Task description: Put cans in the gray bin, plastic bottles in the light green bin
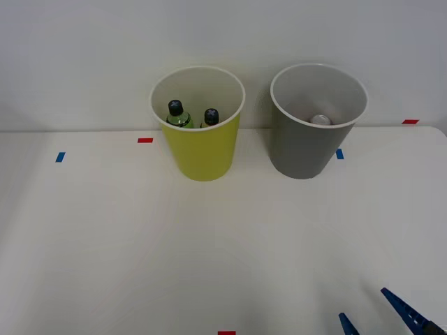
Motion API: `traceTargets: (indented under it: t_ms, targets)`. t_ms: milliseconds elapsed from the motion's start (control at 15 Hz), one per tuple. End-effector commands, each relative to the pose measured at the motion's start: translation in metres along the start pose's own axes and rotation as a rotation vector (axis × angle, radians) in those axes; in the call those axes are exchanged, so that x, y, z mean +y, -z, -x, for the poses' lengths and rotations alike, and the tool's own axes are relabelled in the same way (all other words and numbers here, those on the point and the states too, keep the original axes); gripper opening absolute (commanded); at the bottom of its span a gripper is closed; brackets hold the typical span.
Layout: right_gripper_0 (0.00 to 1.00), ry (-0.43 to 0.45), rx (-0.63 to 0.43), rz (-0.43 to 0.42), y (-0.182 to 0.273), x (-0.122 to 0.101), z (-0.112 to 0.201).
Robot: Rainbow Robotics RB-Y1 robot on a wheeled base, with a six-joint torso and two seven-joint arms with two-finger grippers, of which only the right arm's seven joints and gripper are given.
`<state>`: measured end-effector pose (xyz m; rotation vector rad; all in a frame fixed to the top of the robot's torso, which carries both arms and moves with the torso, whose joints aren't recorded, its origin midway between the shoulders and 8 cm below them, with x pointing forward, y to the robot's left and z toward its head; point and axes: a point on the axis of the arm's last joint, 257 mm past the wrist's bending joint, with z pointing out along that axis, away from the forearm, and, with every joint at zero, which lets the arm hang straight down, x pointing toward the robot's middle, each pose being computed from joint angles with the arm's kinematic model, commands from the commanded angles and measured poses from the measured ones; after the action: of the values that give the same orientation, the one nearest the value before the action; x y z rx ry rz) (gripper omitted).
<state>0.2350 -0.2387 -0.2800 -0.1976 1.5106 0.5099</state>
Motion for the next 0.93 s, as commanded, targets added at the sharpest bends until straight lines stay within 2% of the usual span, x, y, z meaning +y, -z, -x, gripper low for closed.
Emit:
traceTargets:
  t_ms: [67, 933]
  targets:
    - [1.00, 0.007, -0.013, -0.003, -0.0033, 0.0016, 0.0014]
    - [1.00, 0.017, -0.017, -0.007, -0.0013, -0.0018, 0.0040]
